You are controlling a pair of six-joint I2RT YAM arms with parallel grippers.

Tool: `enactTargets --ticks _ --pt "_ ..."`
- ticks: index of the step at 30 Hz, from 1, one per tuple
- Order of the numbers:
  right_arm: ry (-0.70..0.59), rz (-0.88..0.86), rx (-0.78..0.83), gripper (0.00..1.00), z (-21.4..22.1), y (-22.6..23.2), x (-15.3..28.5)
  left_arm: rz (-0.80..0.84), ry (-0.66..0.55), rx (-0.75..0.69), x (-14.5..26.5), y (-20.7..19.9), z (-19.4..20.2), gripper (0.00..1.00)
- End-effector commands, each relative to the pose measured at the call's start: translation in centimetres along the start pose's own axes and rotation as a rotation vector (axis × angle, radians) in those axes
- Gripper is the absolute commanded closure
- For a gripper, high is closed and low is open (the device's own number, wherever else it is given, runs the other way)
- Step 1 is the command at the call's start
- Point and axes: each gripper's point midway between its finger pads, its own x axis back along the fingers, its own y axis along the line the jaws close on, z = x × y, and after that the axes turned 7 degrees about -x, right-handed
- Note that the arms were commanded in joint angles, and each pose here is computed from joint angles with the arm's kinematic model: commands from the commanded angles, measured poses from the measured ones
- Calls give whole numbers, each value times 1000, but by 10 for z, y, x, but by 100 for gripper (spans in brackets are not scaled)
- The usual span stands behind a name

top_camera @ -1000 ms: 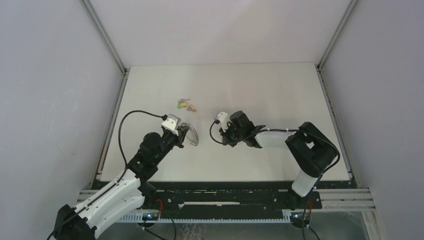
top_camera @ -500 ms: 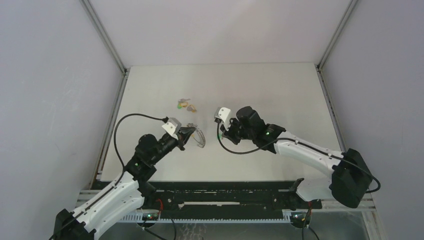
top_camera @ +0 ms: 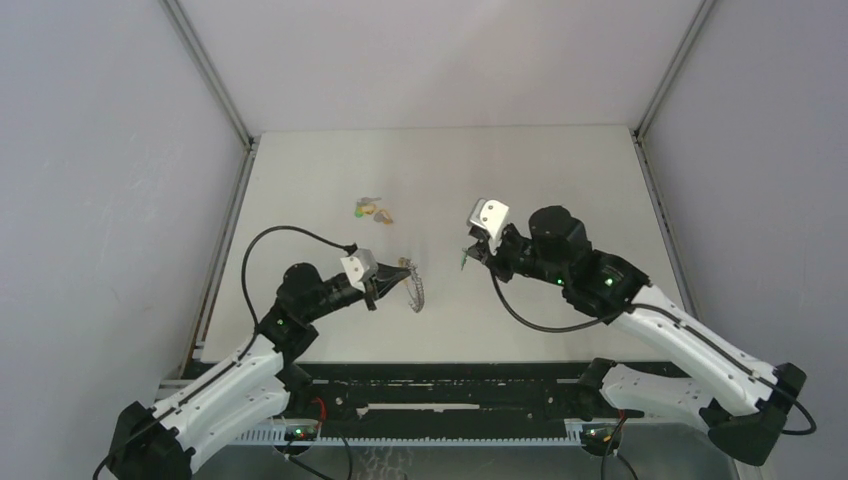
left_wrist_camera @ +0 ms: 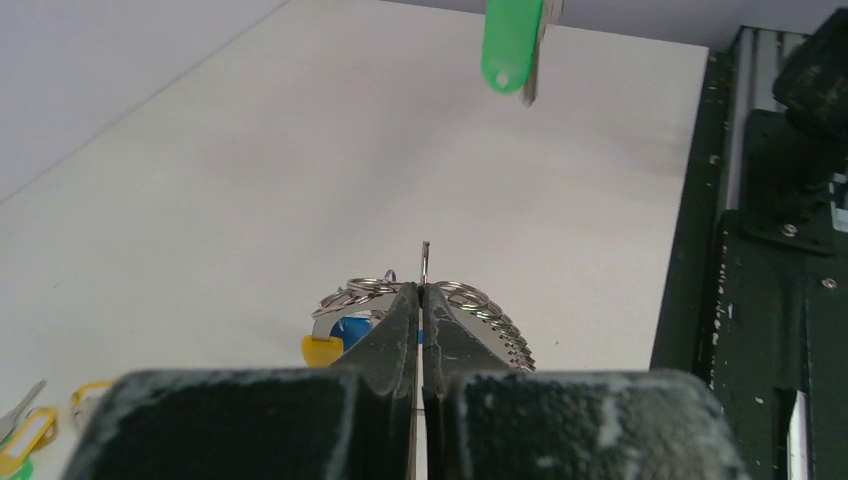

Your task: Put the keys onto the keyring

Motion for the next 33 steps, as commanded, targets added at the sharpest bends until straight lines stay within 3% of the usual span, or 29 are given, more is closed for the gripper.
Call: enactTargets --ticks 1,8,33 --pt "-69 1 65 100 -31 2 31 99 -144 -132 -12 -3 -57 100" --pt "11 -8 96 100 -28 2 33 174 -134 -158 -15 -13 -57 100" --pt "153 -118 261 100 -16 10 9 141 -101 -172 -5 -18 -44 100"
